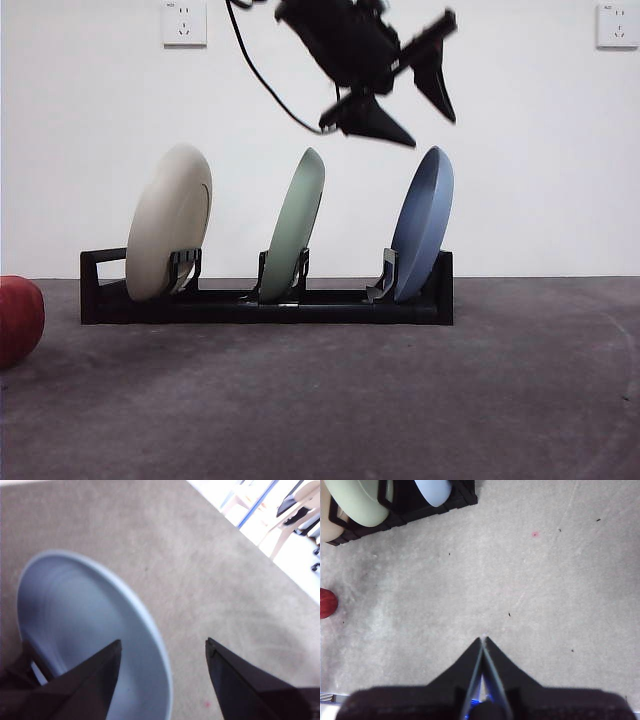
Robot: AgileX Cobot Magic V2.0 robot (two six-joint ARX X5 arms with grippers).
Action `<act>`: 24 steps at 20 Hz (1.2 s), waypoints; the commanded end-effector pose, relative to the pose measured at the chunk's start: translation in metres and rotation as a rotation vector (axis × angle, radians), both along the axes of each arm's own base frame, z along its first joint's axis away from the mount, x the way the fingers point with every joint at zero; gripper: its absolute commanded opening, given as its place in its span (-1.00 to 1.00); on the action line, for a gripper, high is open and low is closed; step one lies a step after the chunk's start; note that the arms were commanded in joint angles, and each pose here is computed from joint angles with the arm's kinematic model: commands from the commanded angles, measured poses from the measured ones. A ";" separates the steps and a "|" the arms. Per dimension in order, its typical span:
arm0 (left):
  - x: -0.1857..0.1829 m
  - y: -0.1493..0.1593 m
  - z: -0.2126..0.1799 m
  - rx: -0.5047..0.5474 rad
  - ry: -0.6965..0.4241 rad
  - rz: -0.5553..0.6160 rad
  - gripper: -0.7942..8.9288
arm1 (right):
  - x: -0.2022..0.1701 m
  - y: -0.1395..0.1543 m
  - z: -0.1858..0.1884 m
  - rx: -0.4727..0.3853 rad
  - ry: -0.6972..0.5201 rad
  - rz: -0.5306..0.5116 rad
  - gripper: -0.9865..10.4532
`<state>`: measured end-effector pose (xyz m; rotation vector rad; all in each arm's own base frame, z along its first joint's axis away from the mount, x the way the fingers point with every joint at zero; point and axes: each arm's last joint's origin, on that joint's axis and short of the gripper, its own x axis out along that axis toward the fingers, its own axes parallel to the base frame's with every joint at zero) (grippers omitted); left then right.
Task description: Take the blue plate from the plate rack,put the plate on the table,take the apple from the table,put the apple in the plate
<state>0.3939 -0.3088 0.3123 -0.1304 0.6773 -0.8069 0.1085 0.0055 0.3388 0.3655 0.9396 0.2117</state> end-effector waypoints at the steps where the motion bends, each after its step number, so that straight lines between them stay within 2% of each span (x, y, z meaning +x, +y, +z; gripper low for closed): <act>1: 0.002 -0.009 -0.018 0.015 0.045 0.001 -0.25 | 0.000 0.000 0.001 -0.006 -0.011 0.006 -0.83; 5: -0.003 -0.020 -0.037 0.068 0.091 -0.028 -0.30 | -0.001 0.000 0.001 -0.007 -0.010 0.005 -0.83; 8: -0.005 -0.025 -0.054 0.119 0.145 -0.043 -0.54 | -0.001 0.000 0.001 -0.006 -0.009 0.006 -0.83; 10: -0.006 -0.027 -0.054 0.122 0.136 -0.035 -0.70 | -0.001 0.000 0.001 -0.006 -0.008 0.006 -0.83; 20: -0.008 -0.028 -0.053 0.131 0.140 -0.029 -0.73 | 0.000 0.000 0.002 -0.007 -0.013 0.006 -0.83; 24: -0.009 -0.027 -0.050 0.128 0.137 -0.029 -0.85 | 0.000 0.000 0.002 -0.007 -0.013 0.006 -0.83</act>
